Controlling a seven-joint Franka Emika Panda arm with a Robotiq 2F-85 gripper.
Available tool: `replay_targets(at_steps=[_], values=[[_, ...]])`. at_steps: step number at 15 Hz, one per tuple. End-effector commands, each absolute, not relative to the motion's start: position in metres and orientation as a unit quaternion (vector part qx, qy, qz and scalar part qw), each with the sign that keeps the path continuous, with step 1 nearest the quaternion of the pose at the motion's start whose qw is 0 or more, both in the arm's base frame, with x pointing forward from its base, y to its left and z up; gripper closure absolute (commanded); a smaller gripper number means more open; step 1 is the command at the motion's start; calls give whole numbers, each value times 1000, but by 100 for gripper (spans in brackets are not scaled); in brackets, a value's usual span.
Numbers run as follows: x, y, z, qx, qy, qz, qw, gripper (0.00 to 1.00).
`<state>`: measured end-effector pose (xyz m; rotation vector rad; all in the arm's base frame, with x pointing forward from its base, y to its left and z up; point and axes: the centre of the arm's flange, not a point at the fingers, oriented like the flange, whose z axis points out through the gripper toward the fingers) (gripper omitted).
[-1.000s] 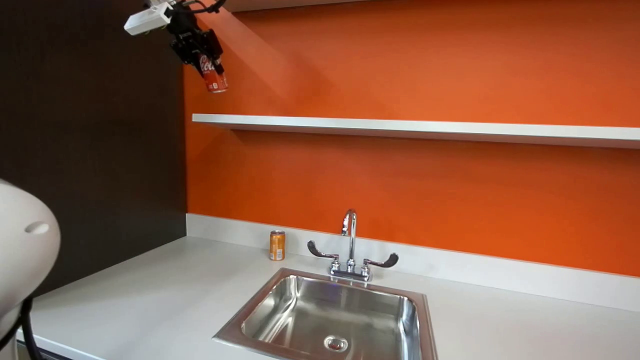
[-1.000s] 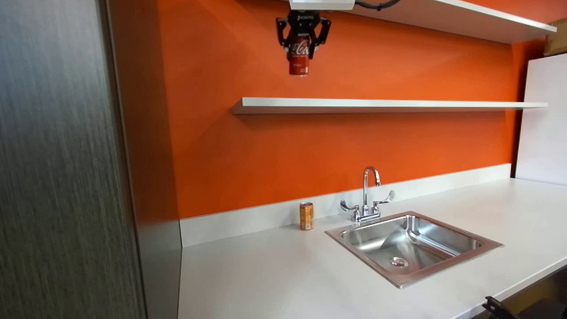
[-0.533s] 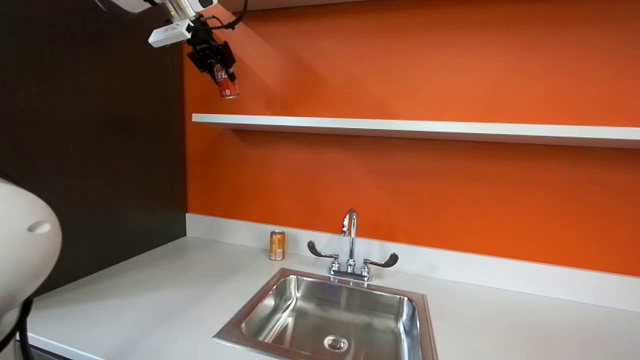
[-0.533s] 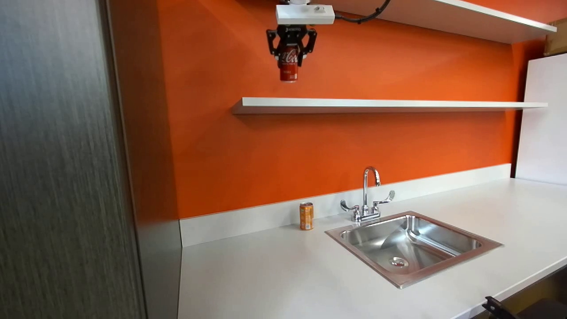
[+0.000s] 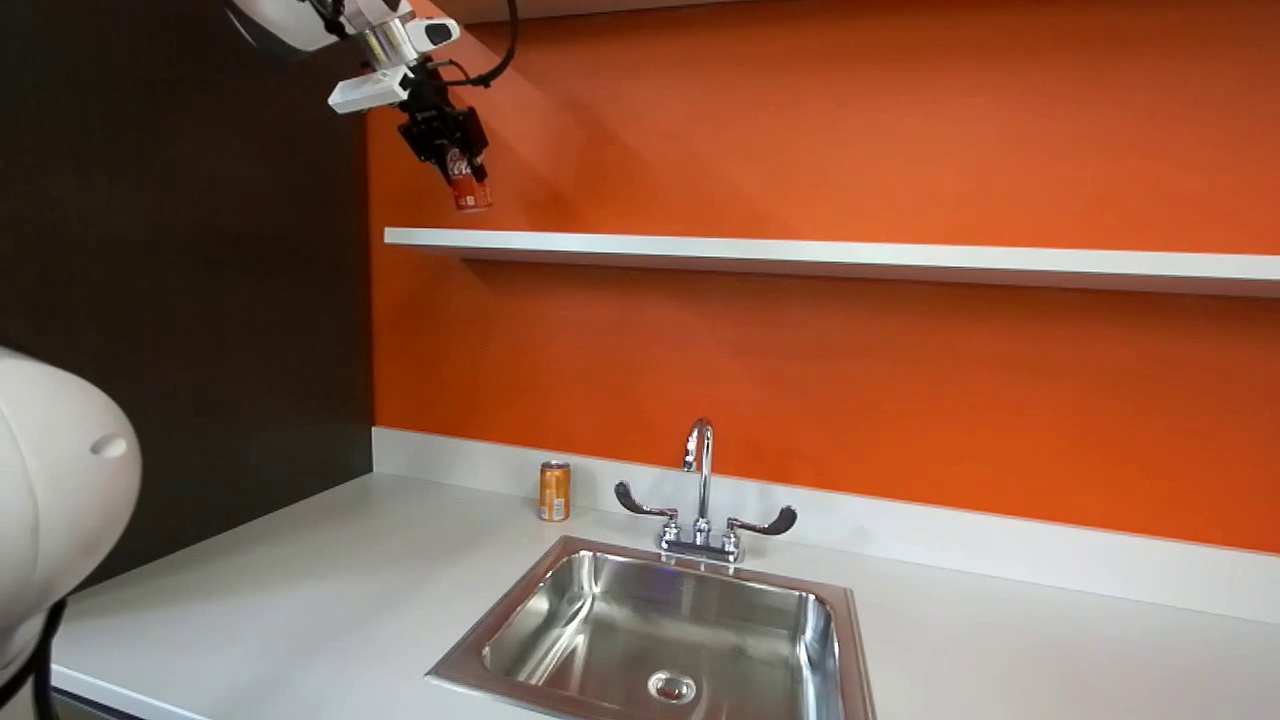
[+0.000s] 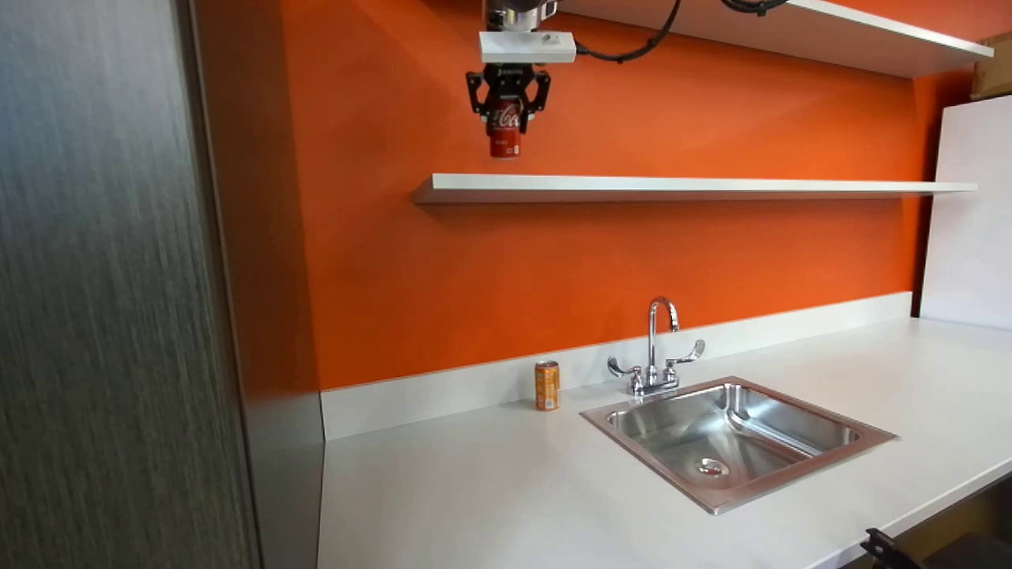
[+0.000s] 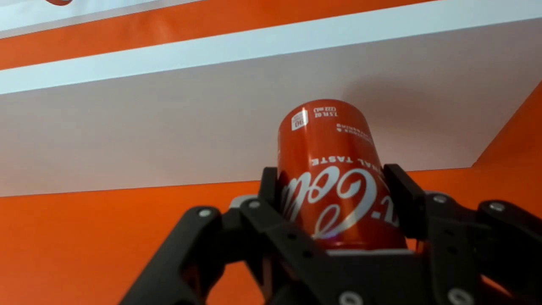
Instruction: Put the red can on the bottom shelf.
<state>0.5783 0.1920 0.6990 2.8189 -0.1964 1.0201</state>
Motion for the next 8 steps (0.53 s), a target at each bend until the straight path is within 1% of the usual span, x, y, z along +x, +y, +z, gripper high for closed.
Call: replay_targets(at_steps=[1,8], values=[[604,195,714,936,-81,335,73,61],[629,194,706,944,-92,306,78,61]])
